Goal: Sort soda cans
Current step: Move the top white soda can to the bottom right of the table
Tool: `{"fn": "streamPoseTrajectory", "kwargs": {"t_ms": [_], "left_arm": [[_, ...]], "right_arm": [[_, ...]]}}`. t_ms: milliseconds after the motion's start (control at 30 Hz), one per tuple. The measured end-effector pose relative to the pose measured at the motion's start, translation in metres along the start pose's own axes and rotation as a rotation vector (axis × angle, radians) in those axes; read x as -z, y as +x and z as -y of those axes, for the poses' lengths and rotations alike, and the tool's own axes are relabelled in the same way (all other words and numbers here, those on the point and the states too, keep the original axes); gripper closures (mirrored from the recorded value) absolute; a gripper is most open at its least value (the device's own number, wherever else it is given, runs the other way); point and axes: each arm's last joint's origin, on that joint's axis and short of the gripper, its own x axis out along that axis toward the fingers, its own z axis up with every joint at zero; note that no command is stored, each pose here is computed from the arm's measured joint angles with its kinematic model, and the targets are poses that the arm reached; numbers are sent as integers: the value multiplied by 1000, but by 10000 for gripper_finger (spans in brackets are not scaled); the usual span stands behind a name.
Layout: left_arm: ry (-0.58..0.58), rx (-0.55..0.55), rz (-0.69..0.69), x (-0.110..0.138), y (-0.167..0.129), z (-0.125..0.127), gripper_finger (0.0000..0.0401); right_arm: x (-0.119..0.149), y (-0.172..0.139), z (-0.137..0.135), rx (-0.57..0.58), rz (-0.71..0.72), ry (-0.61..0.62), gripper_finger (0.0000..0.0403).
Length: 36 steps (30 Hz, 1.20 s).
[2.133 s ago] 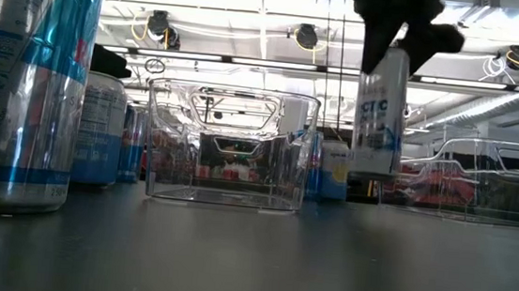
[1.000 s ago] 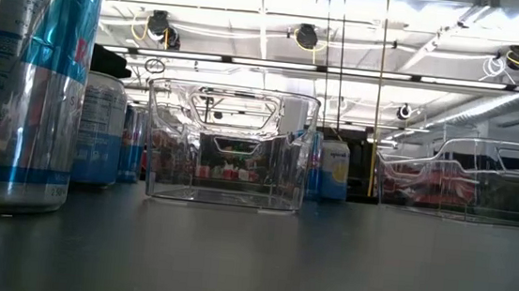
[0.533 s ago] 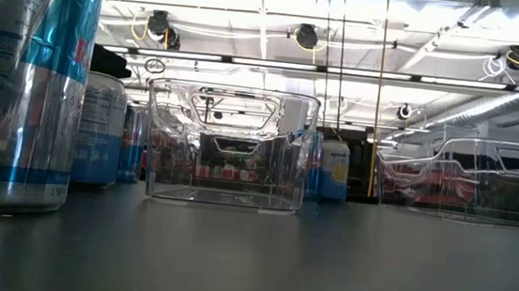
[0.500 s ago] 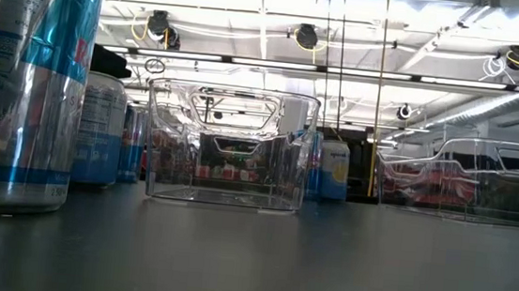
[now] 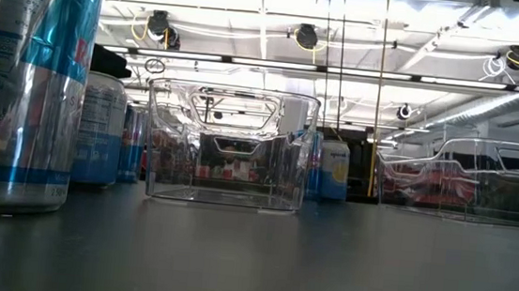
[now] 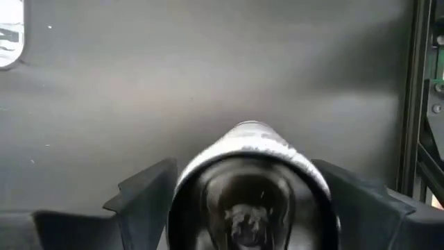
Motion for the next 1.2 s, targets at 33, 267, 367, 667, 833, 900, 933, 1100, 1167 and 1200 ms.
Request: {"fn": "streamPoseTrajectory", "kwargs": {"t_ms": [33, 267, 367, 667, 833, 900, 933, 1100, 1167, 1200], "left_arm": [[0, 0, 0, 0, 0, 0, 10], [0, -1, 0, 0, 0, 0, 10], [0, -1, 0, 0, 0, 0, 10], [0, -5, 0, 0, 0, 0, 10], [0, -5, 1, 0, 0, 0, 10], [0, -5, 0, 0, 0, 0, 10], [0, -5, 0, 0, 0, 0, 10], [0, -5, 0, 0, 0, 0, 10], [0, -5, 0, 0, 0, 0, 10], [0, -5, 0, 0, 0, 0, 10]], "right_arm": [[0, 0, 0, 0, 0, 0, 82], [-1, 0, 1, 7, 5, -2, 81], [-1, 0, 1, 11, 7, -3, 81], [-5, -6, 6, 17, -16, -1, 80], [-12, -13, 11, 1, -29, 3, 80], [-15, -17, 14, -7, -35, 6, 80], [-17, -18, 15, -9, -36, 6, 80], [-24, -25, 22, -25, -50, 10, 80], [-27, -28, 24, -36, -59, 13, 80], [-29, -30, 26, -41, -64, 15, 80]]}}
